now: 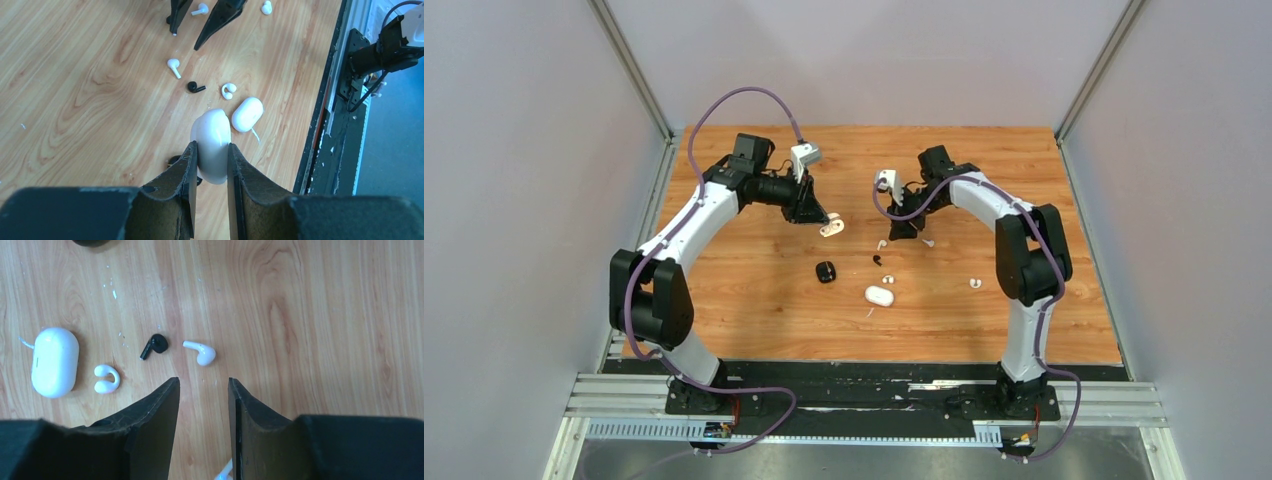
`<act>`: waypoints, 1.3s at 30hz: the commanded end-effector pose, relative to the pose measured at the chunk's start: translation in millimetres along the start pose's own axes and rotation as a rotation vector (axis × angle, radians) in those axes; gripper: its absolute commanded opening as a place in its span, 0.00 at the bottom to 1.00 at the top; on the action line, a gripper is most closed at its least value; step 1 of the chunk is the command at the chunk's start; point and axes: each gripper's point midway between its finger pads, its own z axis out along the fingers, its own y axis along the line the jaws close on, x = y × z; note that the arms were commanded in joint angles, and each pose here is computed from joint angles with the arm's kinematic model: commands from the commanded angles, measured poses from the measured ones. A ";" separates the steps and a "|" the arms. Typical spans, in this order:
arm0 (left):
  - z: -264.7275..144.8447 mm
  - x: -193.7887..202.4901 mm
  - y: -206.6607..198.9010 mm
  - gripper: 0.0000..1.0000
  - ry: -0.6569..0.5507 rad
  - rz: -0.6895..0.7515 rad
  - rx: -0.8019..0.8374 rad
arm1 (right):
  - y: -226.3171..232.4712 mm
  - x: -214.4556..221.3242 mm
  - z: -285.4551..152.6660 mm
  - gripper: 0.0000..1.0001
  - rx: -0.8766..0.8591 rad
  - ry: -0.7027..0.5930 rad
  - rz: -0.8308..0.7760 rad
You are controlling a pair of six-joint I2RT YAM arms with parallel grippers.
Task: Insert the wireless bluetooth earbuds into the charging case
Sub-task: Pick up the earbud from the center of the board.
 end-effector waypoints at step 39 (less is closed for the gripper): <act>-4.9 -1.6 4.7 0.00 -0.051 -0.055 -0.041 | -1.2 3.4 49.2 0.36 -0.029 0.092 -0.015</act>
